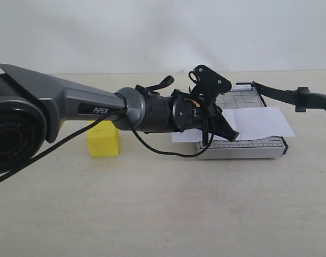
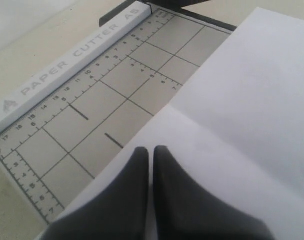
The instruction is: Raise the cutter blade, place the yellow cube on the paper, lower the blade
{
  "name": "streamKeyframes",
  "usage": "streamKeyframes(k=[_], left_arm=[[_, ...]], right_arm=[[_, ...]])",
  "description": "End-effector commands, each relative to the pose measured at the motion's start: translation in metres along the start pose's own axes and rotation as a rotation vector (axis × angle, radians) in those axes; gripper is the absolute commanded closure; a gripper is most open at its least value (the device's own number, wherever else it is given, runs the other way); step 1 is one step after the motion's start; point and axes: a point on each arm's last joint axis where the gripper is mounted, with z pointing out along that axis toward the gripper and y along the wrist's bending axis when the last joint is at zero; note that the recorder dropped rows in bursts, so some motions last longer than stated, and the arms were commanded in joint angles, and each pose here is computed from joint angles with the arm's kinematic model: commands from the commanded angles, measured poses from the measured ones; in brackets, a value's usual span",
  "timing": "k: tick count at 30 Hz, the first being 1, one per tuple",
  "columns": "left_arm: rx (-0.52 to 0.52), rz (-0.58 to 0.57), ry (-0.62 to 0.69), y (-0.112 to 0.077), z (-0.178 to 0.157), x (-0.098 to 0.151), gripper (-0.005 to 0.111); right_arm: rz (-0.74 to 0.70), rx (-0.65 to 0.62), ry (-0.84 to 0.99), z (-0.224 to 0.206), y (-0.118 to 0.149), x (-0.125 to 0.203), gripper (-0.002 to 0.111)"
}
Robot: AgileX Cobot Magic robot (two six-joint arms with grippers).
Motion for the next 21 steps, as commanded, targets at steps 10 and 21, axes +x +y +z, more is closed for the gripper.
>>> streamKeyframes(k=[10, 21], left_arm=[[0.003, -0.014, -0.049, -0.007, 0.002, -0.022, 0.102], [0.059, 0.010, -0.077, 0.056, -0.051, -0.048, 0.102]], right_arm=[[0.001, 0.000, -0.014, 0.000, 0.000, -0.001, 0.108], [0.001, 0.000, -0.014, 0.000, 0.000, -0.001, 0.108]])
